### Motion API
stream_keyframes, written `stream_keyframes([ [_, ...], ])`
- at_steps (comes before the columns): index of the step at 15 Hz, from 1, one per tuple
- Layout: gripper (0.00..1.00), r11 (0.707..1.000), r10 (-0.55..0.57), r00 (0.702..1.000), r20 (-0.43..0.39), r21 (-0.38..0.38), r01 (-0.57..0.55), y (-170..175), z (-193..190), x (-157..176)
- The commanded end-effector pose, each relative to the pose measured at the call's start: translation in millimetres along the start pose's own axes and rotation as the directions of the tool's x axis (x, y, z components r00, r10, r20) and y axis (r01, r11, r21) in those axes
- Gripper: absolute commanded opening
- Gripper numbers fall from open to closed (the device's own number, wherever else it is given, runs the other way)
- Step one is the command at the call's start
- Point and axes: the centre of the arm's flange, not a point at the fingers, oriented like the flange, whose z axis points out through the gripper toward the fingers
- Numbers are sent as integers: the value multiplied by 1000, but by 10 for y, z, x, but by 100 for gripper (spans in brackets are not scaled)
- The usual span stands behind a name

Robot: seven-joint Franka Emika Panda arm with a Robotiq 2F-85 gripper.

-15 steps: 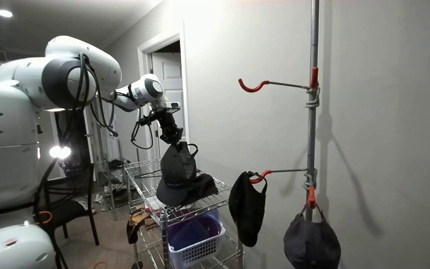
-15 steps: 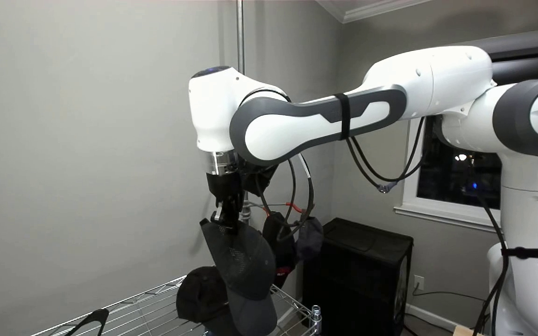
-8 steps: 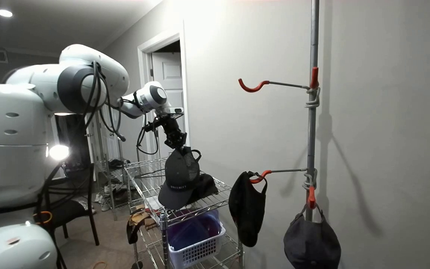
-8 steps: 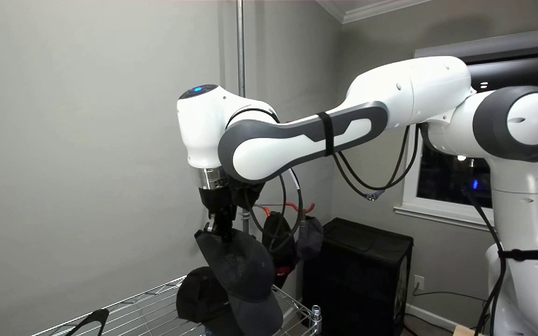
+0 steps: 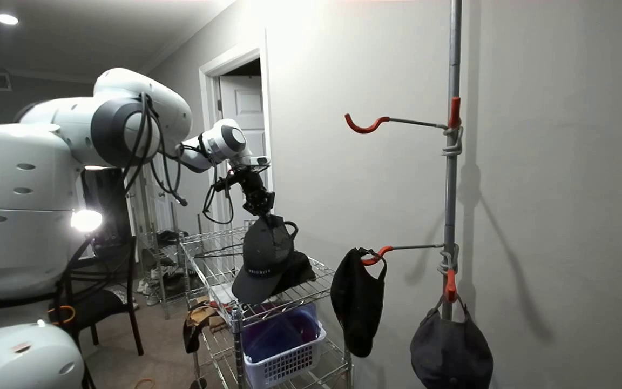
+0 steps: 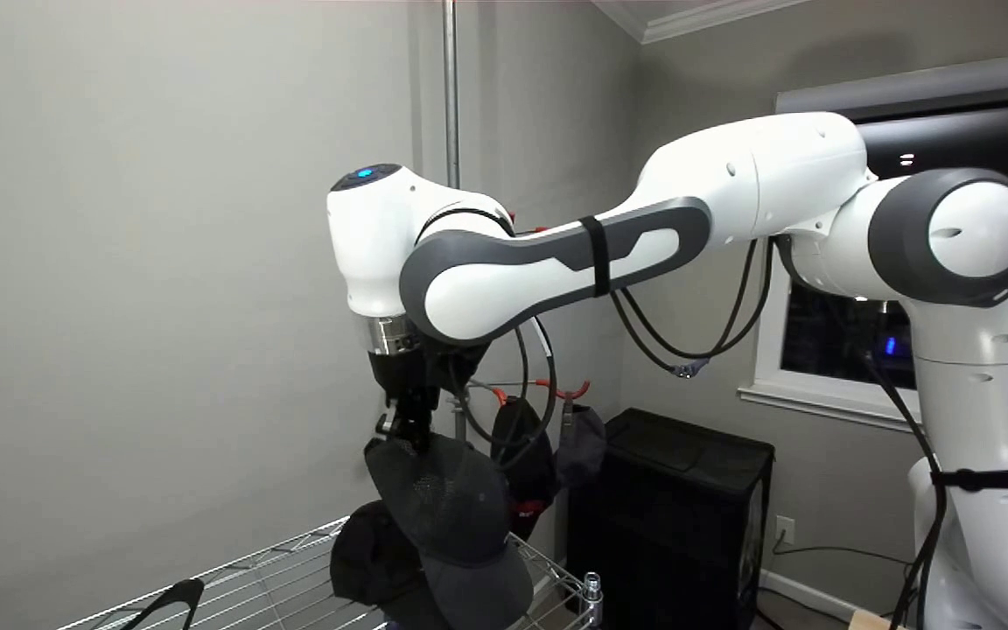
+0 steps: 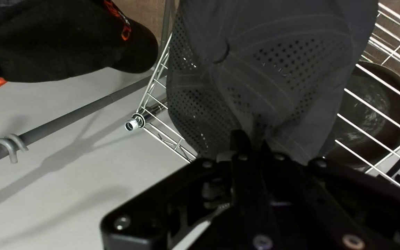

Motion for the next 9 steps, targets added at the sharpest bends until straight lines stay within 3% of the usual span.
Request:
stream_keyframes([
  [1, 39, 999, 49, 999, -4, -11, -49, 52, -14, 52],
  [9, 89, 996, 87, 996, -35, -22, -88, 314, -129, 11],
])
